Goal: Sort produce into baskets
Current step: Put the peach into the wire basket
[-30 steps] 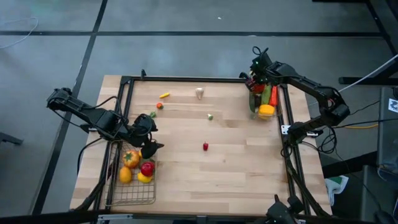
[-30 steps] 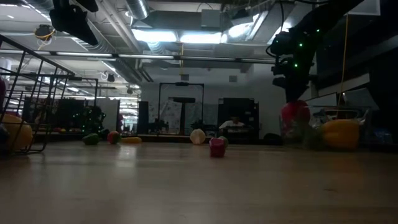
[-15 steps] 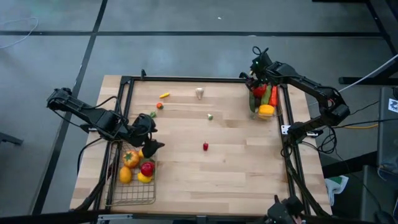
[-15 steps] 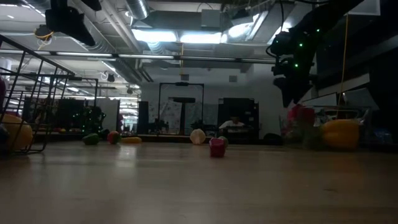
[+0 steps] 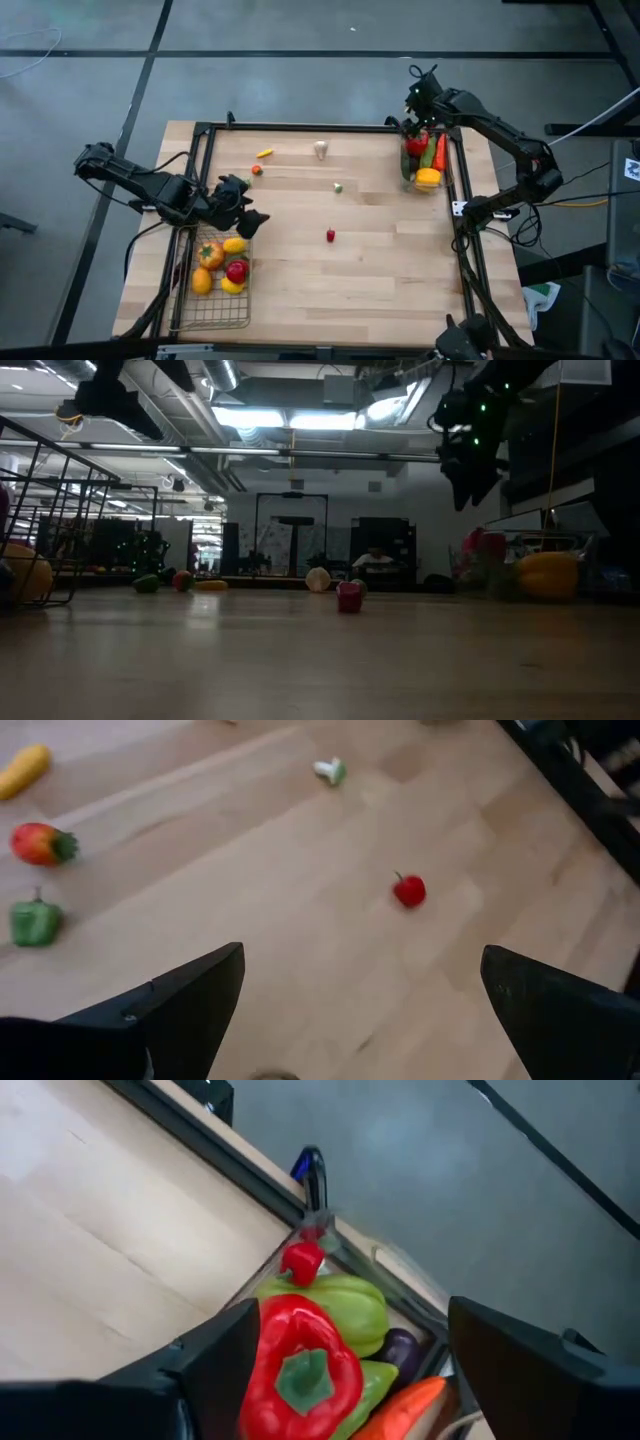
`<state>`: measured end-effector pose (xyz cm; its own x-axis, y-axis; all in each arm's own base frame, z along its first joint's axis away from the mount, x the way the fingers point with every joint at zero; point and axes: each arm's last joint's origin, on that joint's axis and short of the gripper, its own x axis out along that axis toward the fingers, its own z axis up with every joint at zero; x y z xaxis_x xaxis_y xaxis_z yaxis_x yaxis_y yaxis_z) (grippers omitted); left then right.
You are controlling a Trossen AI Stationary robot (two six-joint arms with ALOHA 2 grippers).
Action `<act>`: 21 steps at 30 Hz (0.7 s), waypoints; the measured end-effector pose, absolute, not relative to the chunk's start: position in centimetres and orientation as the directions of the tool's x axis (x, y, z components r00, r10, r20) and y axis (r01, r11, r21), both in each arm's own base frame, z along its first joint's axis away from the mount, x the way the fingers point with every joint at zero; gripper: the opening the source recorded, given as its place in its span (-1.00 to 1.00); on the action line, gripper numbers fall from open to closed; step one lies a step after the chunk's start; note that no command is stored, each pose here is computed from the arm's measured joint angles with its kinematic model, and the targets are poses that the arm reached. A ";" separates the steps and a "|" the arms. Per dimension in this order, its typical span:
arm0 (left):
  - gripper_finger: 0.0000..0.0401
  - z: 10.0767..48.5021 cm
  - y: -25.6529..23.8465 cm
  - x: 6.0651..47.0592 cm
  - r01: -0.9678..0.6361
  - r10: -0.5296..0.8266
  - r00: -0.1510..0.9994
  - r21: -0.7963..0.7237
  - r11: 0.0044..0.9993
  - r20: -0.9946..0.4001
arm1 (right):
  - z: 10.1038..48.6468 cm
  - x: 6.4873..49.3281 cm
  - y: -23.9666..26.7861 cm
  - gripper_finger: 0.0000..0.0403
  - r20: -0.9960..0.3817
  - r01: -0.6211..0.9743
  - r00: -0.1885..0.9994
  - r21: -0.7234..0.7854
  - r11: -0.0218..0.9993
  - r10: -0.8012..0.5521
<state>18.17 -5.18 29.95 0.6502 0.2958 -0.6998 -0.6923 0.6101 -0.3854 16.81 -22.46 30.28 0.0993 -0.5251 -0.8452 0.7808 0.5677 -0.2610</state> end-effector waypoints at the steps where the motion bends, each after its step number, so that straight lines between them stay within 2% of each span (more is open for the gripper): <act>1: 0.99 30.0 -4.9 18.3 -0.702 0.307 0.646 -0.385 0.599 -0.699 | 30.9 16.8 -22.5 0.59 -0.844 0.781 0.110 -0.253 0.571 -0.525; 6: 0.99 30.0 -3.1 18.6 -0.743 0.369 0.612 -0.349 0.572 -0.699 | 33.4 17.3 -22.4 0.59 -0.830 0.766 0.265 -0.128 0.630 -0.491; 12: 0.99 30.0 -0.8 18.9 -0.774 0.441 0.563 -0.257 0.579 -0.699 | 34.1 18.2 -22.0 0.59 -0.795 0.669 0.495 0.091 0.737 -0.351; 21: 0.99 29.9 2.7 18.7 -0.809 0.505 0.484 -0.146 0.569 -0.715 | 34.1 21.0 -19.5 0.59 -0.784 0.537 0.569 0.127 0.834 -0.247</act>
